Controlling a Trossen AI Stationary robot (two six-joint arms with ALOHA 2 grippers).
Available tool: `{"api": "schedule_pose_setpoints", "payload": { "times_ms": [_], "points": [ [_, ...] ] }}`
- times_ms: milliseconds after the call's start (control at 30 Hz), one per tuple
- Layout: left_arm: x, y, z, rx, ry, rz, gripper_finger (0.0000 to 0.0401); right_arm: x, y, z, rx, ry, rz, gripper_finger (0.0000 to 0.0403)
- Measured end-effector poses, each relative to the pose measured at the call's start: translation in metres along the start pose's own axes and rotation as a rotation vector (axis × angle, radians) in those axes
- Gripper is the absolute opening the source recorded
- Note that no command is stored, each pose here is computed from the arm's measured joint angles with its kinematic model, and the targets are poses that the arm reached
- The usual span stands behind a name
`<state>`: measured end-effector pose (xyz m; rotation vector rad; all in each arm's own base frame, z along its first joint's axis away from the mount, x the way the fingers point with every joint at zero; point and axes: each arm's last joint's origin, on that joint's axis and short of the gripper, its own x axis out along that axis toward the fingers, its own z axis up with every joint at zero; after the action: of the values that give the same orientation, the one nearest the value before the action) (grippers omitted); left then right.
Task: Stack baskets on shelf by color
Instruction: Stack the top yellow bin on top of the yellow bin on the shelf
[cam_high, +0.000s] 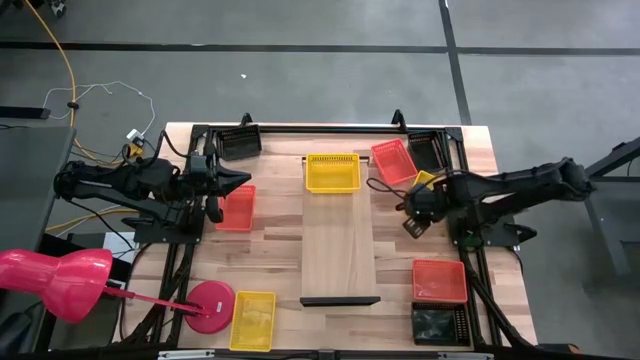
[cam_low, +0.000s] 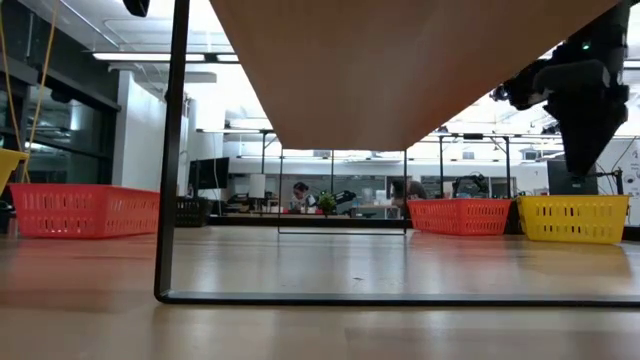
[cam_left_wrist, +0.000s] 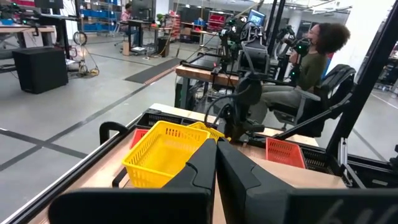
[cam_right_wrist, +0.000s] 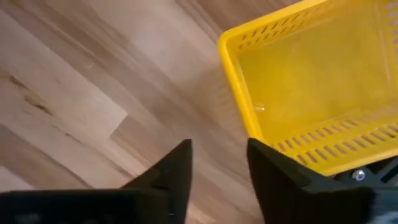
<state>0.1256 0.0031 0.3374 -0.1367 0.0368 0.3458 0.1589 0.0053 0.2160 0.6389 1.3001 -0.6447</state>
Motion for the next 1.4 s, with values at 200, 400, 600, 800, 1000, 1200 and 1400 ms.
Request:
{"api": "schedule_pose_setpoints", "payload": {
  "times_ms": [200, 400, 600, 800, 1000, 1200, 1400],
  "points": [
    [0.0, 0.0, 0.0, 0.0, 0.0, 0.0, 0.0001, 0.012, -0.001, 0.012, -0.041, 0.034, -0.049, 0.0195],
    [0.0, 0.0, 0.0, 0.0, 0.0, 0.0, 0.0001, 0.031, 0.004, 0.024, -0.098, 0.086, -0.095, 0.0196],
    [0.0, 0.0, 0.0, -0.001, 0.001, 0.0, 0.0001, 0.045, 0.006, 0.029, -0.14, 0.13, -0.165, 0.0196],
    [0.0, 0.0, 0.0, -0.018, 0.002, 0.0, 0.0001, 0.054, 0.007, 0.03, -0.146, 0.167, -0.198, 0.0169],
    [0.0, 0.0, 0.0, -0.025, 0.002, -0.001, 0.0, 0.057, 0.008, 0.03, -0.169, 0.192, -0.198, 0.0043],
    [0.0, 0.0, 0.0, -0.025, 0.003, -0.001, 0.0, 0.019, 0.009, 0.029, -0.16, 0.165, -0.196, 0.0011],
    [0.0, 0.0, 0.0, -0.025, 0.003, -0.001, 0.0, -0.066, 0.018, 0.046, -0.128, -0.037, -0.165, 0.0002]
  ]
}}
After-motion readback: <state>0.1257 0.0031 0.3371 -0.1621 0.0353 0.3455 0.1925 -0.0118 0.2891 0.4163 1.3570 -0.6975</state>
